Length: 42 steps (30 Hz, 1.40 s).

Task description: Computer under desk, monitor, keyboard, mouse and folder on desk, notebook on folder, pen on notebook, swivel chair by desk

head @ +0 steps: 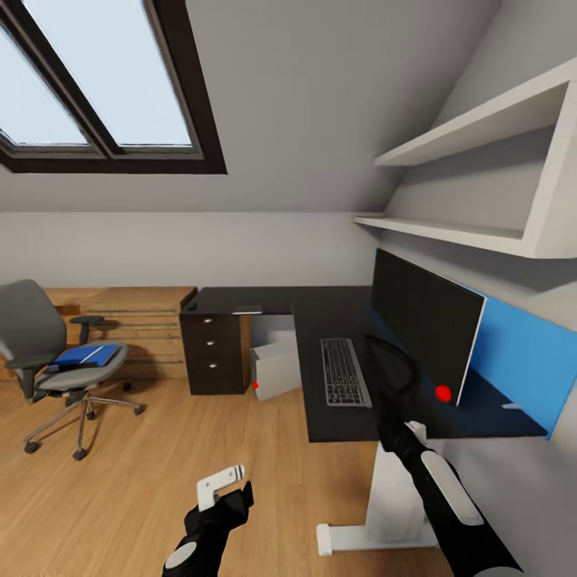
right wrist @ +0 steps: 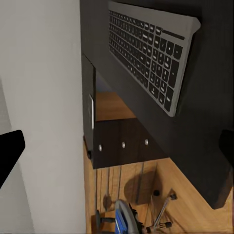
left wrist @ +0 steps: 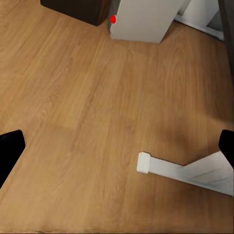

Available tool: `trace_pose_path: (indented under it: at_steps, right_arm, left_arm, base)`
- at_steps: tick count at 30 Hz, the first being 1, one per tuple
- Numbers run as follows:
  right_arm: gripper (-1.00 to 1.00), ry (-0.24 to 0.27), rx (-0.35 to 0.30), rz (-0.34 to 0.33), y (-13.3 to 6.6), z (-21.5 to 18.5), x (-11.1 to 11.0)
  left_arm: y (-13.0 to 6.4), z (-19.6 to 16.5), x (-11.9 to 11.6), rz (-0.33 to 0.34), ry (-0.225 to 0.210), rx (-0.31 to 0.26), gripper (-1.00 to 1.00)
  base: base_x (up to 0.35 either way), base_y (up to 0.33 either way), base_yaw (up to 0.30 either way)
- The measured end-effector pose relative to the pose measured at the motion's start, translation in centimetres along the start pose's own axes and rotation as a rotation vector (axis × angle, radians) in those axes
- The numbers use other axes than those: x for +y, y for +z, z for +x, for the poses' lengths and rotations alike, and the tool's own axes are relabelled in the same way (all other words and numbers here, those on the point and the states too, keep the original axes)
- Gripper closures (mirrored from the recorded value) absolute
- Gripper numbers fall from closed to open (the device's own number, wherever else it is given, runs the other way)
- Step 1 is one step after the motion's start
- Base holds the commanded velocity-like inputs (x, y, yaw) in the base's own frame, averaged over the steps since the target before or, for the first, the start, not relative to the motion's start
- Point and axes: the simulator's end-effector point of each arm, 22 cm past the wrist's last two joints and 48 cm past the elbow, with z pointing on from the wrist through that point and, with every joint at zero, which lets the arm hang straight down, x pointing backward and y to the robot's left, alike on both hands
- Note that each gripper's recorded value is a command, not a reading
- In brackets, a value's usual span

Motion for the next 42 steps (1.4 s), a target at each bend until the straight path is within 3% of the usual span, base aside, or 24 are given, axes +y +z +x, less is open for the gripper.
trace_pose_path:
  at_steps: [7, 11, 15, 17, 21, 26, 27, 28, 29, 32, 37, 38, 39, 42]
  right_arm:
    - [-1.00, -0.021, 0.023, 0.001, 0.0, 1.3, 0.0]
    - [-1.00, -0.063, 0.065, 0.003, 0.0, 3.6, -0.1]
    - [-1.00, -0.126, 0.125, 0.010, -0.1, 6.8, -0.7]
    - [-1.00, -0.165, 0.157, 0.029, -0.3, 8.4, -1.8]
    - [-1.00, -0.235, 0.204, 0.070, -0.6, 10.8, -4.2]
    - [-1.00, -0.326, 0.165, 0.177, -0.8, 9.7, -9.1]
    - [-1.00, -0.375, 0.147, 0.208, -0.9, 9.2, -10.6]
    - [-1.00, -0.468, 0.129, 0.249, -1.3, 8.8, -12.9]
    - [-1.00, -0.507, 0.126, 0.261, -1.5, 8.9, -13.6]
    - [-1.00, -0.689, 0.112, 0.302, -2.5, 9.4, -16.6]
    - [-1.00, -0.896, 0.026, 0.359, -4.4, 6.5, -20.4]
    - [-1.00, -0.921, 0.014, 0.368, -4.8, 6.0, -20.9]
    - [-1.00, -0.978, -0.012, 0.395, -5.8, 4.6, -22.4]
    - [-1.00, -1.045, -0.017, 0.441, -7.4, 3.4, -24.3]
  left_arm:
    - [0.4, -0.3, 0.9, -0.020, -0.015, 0.000, -1.00]
    - [1.9, 0.7, 3.8, -0.096, -0.017, 0.025, -1.00]
    - [3.7, 4.0, 8.4, -0.209, 0.018, 0.092, -1.00]
    - [4.3, 6.9, 11.4, -0.280, 0.056, 0.148, -1.00]
    - [4.6, 9.1, 13.5, -0.328, 0.086, 0.193, -1.00]
    - [4.3, 10.8, 15.4, -0.376, 0.115, 0.239, -1.00]
    - [4.2, 11.5, 16.0, -0.389, 0.127, 0.256, -1.00]
    - [4.1, 12.7, 16.6, -0.394, 0.145, 0.280, -1.00]
    - [4.0, 12.9, 16.7, -0.393, 0.149, 0.285, -1.00]
    - [4.1, 13.8, 17.1, -0.378, 0.143, 0.292, -1.00]
    - [4.1, 15.3, 19.0, -0.381, 0.125, 0.280, -1.00]
    - [4.0, 16.2, 20.0, -0.384, 0.128, 0.284, -1.00]
    - [3.9, 17.8, 21.0, -0.370, 0.133, 0.298, -1.00]
    - [3.7, 19.2, 20.8, -0.318, 0.129, 0.315, -1.00]
  base:
    - [-0.332, 0.000, 0.000]
    - [-0.332, 0.000, 0.000]
    - [-0.322, 0.000, 0.000]
    - [-0.108, 0.000, 0.000]
    - [-0.040, 0.000, 0.000]
    - [-0.008, 0.000, 0.000]
    - [-0.002, 0.000, 0.000]
    - [-0.002, 0.000, 0.000]
    - [0.000, 0.000, 0.000]
    - [0.000, 0.000, 0.000]
    - [0.000, 0.000, 0.000]
    - [0.000, 0.000, 0.000]
    - [0.000, 0.000, 0.000]
    - [0.000, 0.000, 0.000]
